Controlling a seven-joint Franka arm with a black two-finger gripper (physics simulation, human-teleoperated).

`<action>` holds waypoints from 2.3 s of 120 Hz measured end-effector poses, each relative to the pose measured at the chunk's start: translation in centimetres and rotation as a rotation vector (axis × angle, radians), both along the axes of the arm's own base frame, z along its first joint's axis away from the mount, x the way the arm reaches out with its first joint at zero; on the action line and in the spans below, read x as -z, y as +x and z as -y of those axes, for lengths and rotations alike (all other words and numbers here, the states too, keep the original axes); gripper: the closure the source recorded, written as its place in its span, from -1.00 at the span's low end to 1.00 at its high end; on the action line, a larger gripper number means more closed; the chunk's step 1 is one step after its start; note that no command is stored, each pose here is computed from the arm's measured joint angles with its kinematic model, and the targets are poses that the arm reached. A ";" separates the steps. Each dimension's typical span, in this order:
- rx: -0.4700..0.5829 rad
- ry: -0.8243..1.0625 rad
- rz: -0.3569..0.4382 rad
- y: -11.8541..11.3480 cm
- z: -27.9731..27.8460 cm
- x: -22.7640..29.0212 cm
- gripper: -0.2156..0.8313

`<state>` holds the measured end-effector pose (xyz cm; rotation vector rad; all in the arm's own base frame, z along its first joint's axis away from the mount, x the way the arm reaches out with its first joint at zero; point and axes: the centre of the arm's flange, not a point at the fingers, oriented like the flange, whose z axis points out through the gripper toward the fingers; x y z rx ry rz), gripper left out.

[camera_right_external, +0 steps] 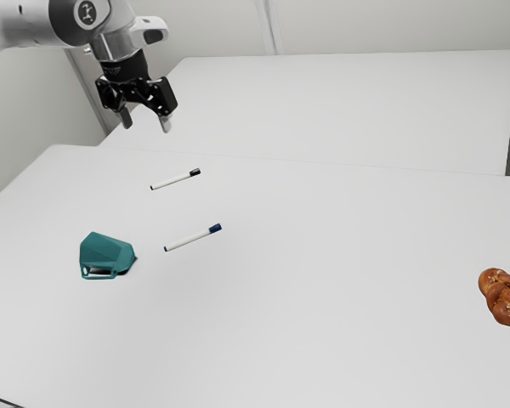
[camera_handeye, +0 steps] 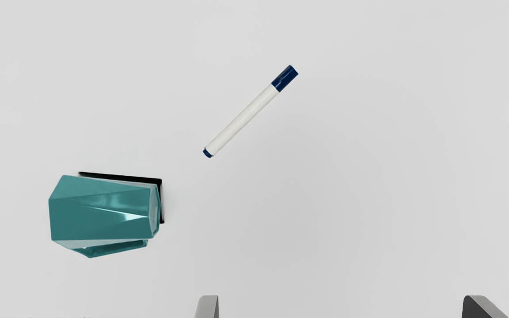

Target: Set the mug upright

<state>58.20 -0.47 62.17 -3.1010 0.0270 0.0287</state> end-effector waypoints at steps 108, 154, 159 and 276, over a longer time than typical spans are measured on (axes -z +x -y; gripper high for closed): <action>-0.068 -0.196 -0.118 -4.1 -11.1 9.8 -0.59; -0.061 -0.431 -0.068 -8.5 -25.2 18.7 -0.59; -0.056 -0.447 -0.065 -8.8 -26.4 19.7 -0.59; 0.078 -0.792 0.002 -6.4 -35.1 32.8 -0.55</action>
